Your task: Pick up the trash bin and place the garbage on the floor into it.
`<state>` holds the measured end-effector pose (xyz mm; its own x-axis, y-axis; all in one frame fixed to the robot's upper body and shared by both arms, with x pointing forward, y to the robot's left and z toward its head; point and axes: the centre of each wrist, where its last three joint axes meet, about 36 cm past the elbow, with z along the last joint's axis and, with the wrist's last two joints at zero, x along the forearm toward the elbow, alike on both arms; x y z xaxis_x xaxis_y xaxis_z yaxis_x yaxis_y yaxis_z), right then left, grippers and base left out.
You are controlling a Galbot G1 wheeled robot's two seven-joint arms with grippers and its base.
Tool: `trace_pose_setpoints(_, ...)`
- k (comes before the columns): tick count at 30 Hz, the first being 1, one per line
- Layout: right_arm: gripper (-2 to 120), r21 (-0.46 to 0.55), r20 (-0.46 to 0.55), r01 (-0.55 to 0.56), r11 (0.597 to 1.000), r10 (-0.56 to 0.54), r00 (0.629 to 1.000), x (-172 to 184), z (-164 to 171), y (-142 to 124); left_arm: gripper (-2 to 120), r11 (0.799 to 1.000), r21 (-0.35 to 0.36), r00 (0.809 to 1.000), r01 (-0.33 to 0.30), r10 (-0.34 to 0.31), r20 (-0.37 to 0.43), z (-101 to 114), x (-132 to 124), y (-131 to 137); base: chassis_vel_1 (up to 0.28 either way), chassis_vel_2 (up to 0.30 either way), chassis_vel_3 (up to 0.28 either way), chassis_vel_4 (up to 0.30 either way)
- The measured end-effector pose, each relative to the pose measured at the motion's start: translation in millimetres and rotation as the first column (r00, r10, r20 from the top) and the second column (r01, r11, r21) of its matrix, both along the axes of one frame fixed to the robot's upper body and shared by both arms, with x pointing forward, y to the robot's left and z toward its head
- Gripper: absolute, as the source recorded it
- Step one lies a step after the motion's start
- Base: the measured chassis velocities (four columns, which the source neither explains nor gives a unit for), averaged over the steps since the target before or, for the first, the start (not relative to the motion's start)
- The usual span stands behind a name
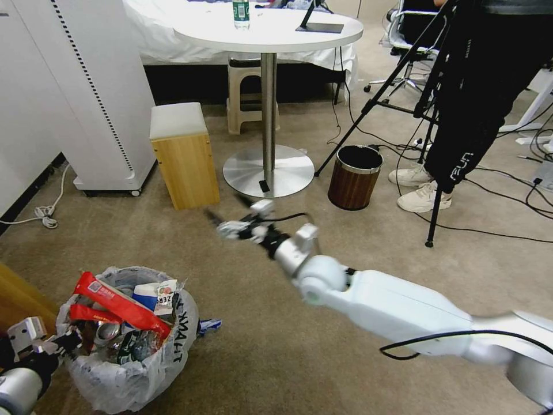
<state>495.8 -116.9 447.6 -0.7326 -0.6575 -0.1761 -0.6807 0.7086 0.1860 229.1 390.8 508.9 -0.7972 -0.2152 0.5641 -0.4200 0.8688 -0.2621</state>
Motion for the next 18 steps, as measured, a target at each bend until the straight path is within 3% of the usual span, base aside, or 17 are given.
trace_pose_setpoints(7,100,-0.019,-0.023,0.196,0.98,-0.197,0.98,3,-4,-40,0,1.0,0.008,1.0,-0.022,0.022,0.0,0,-4,5,0.0,0.0,0.0,0.0)
trace_pose_setpoints(10,100,-0.032,-0.021,0.306,0.952,-0.306,0.952,3,-9,-69,0,1.0,0.009,1.0,-0.025,0.025,-0.001,0,-4,5,0.0,0.0,0.0,0.0)
trace_pose_setpoints(15,100,-0.061,-0.014,0.388,0.92,-0.389,0.921,-1,-16,-93,0,1.0,0.009,1.0,-0.027,0.027,0.0,1,-5,6,0.0,0.0,0.0,0.0)
trace_pose_setpoints(18,100,-0.114,-0.006,0.476,0.872,-0.479,0.878,-6,-27,-114,0,1.0,0.007,1.0,-0.024,0.024,0.002,3,-6,8,0.0,0.0,0.0,0.0)
